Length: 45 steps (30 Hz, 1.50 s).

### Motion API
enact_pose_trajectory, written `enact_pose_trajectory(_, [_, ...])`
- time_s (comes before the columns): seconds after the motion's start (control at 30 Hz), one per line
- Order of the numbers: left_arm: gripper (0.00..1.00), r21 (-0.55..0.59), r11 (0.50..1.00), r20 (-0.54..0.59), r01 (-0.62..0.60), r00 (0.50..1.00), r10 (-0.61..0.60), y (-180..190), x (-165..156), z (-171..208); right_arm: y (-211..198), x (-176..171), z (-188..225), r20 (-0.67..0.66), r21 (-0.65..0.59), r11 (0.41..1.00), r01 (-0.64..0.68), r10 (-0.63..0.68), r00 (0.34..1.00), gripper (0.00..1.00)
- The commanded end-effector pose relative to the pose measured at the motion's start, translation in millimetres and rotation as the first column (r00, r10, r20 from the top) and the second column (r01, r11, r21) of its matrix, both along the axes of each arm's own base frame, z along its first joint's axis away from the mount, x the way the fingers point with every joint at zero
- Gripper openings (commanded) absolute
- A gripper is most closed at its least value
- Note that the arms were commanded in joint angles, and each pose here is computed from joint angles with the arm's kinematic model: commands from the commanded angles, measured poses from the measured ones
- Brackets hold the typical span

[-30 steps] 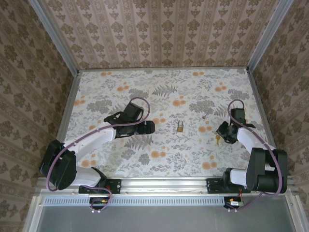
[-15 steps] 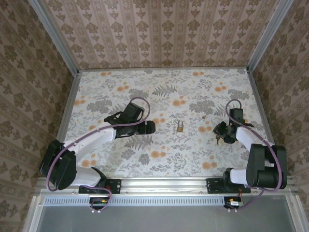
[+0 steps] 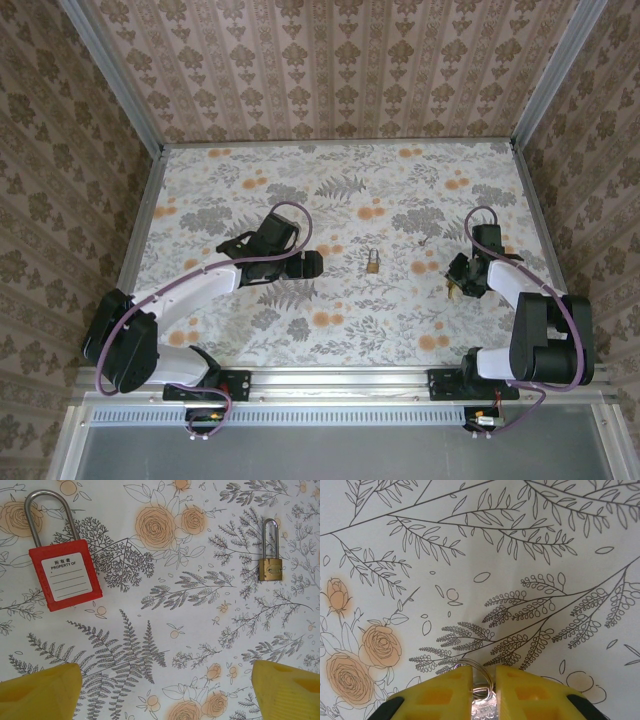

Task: Unlock with the key

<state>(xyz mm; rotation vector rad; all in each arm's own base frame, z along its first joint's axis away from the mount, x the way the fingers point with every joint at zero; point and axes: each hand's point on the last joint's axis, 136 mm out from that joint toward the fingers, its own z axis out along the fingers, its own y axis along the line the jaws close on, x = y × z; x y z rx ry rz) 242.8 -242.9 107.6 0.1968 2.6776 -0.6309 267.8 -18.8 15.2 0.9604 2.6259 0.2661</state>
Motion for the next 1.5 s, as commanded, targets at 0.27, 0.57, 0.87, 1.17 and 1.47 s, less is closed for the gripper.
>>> enact_pose_trajectory(0.27, [0.88, -0.010, 1.000, 0.016, 0.022, 1.000, -0.022, -4, 1, 11, 0, 0, 8, 0.010, -0.018, 1.000, -0.003, 0.003, 1.000, 0.10])
enact_pose_trajectory(0.57, [0.88, -0.017, 0.999, 0.014, 0.042, 0.999, -0.042, -11, 0, 11, 9, 1, 21, 0.047, -0.032, 0.998, -0.045, 0.046, 0.998, 0.00])
enact_pose_trajectory(0.87, [0.90, -0.063, 0.970, 0.232, 0.235, 0.949, -0.215, -48, -9, 39, 32, 2, 61, 0.123, -0.056, 0.991, -0.118, 0.125, 0.985, 0.00])
enact_pose_trajectory(1.17, [0.99, -0.045, 0.964, 0.611, 0.263, 0.771, -0.182, -57, -2, 84, 79, 2, 123, 0.240, -0.087, 0.972, -0.217, 0.232, 0.943, 0.00])
enact_pose_trajectory(1.47, [0.95, -0.044, 0.903, 0.847, 0.428, 0.496, -0.193, -73, -25, 119, 143, 6, 188, 0.381, -0.077, 0.936, -0.344, 0.347, 0.857, 0.00])
